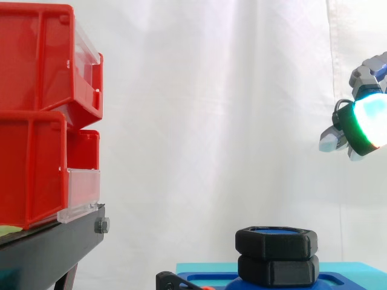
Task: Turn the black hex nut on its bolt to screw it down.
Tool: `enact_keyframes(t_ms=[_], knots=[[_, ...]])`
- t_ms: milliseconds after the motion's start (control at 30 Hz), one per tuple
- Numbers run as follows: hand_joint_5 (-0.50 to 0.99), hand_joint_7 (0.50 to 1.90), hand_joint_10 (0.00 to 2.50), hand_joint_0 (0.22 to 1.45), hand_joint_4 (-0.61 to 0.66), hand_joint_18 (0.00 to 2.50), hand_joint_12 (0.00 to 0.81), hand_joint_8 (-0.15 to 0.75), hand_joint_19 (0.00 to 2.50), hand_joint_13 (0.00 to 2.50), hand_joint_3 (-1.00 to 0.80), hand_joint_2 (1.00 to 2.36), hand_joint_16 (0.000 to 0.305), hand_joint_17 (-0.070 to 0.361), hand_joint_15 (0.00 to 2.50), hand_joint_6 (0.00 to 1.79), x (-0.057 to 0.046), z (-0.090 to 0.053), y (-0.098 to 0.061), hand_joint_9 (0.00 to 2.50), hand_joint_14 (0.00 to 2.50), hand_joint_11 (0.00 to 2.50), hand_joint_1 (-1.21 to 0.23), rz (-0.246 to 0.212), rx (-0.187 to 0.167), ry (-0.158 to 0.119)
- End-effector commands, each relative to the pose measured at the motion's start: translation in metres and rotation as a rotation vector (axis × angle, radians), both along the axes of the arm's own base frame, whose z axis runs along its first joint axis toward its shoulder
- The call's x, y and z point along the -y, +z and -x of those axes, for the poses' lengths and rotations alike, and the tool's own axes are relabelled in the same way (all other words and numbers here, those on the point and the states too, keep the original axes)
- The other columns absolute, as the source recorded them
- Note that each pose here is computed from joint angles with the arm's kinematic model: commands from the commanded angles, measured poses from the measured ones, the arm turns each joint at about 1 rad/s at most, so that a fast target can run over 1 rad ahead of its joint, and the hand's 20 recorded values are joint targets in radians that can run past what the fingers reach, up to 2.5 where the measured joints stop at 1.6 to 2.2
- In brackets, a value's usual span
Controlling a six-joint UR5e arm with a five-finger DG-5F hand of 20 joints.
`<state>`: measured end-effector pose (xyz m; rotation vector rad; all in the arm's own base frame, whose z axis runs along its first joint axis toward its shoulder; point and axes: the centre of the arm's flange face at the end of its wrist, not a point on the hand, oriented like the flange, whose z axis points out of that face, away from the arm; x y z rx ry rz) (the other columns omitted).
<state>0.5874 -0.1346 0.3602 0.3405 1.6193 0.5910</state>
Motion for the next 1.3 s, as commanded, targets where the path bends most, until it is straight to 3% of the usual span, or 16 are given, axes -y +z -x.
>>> enact_keyframes(t_ms=[0, 1267], knots=[[-0.16, 0.93, 0.00, 0.50, 0.19, 0.20, 0.307, 0.246, 0.35, 0.37, -0.50, 1.00, 0.040, 0.089, 0.00, 0.50, -0.0001, 0.0000, 0.0001, 0.66, 0.00, 0.10, -0.48, 0.000, 0.000, 0.000], [-0.16, 0.91, 0.00, 0.52, 0.21, 0.30, 0.330, 0.258, 0.37, 0.35, -0.50, 1.00, 0.042, 0.096, 0.00, 0.50, -0.0001, 0.0000, 0.0001, 0.64, 0.00, 0.08, -0.46, 0.000, 0.000, 0.000]])
